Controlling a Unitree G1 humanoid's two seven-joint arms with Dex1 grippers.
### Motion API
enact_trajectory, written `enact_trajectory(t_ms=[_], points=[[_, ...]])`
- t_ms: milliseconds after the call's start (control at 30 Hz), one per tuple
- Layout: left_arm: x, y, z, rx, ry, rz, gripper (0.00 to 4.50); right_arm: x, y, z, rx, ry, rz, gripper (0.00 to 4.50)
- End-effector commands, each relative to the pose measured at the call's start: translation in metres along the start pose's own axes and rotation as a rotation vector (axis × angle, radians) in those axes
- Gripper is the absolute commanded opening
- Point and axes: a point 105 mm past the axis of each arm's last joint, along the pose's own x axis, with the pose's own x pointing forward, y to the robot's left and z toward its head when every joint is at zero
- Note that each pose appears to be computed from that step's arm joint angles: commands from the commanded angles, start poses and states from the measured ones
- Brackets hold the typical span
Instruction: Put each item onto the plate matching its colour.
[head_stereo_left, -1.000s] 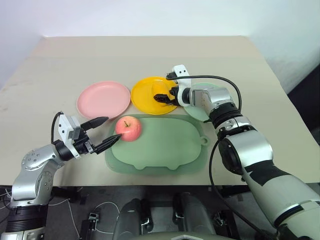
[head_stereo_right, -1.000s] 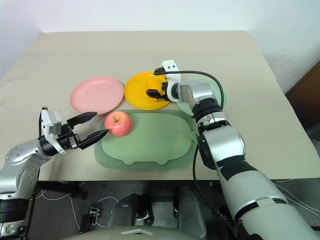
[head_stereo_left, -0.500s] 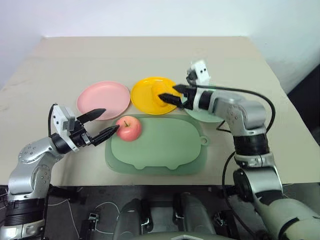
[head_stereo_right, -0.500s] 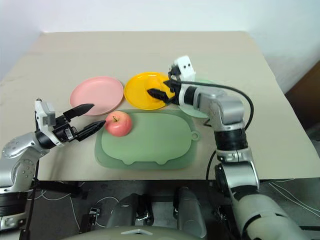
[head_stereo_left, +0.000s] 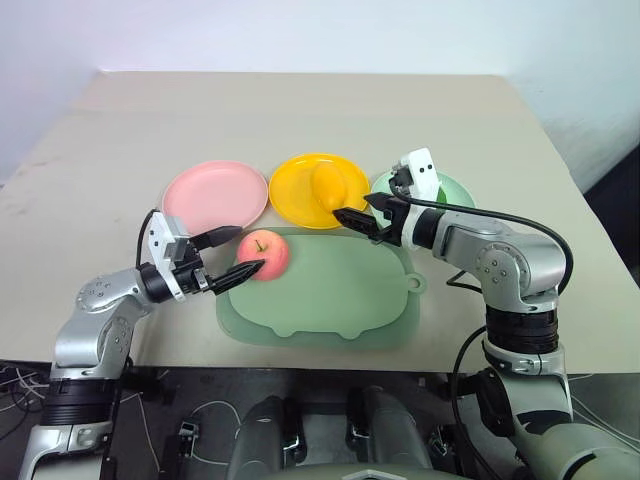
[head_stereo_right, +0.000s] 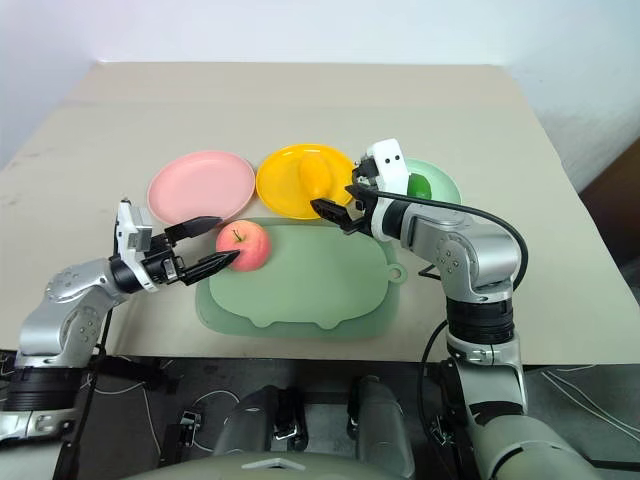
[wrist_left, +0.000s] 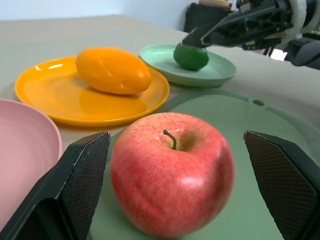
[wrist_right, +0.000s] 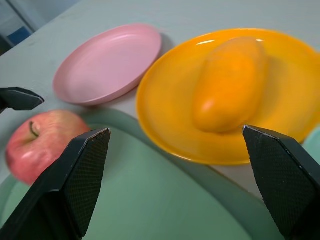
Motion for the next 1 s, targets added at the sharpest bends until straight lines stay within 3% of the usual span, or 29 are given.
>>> enact_trajectory(t_ms=[33, 433, 700, 1000], points=[[0.011, -0.001, 0.004, 0.045, -0.003, -0.034, 4.50, -0.010, -0.004, 0.013, -0.045, -0.045, -0.035, 4.48], [0.018, 0.004, -0.025, 0.099, 0.104, -0.089, 4.50, -0.024, -0.010, 0.010, -0.092, -0.045, -0.069, 4.48], [0.011, 0.012, -0.033, 0.105, 0.097, -0.084, 4.50, -0.070, 0.050, 0.006, -0.356, -0.175, 0.227, 4.48], [0.010, 0.012, -0.030, 0.113, 0.082, -0.079, 4.50, -0.079, 0.064, -0.008, -0.352, -0.169, 0.346, 4.48]])
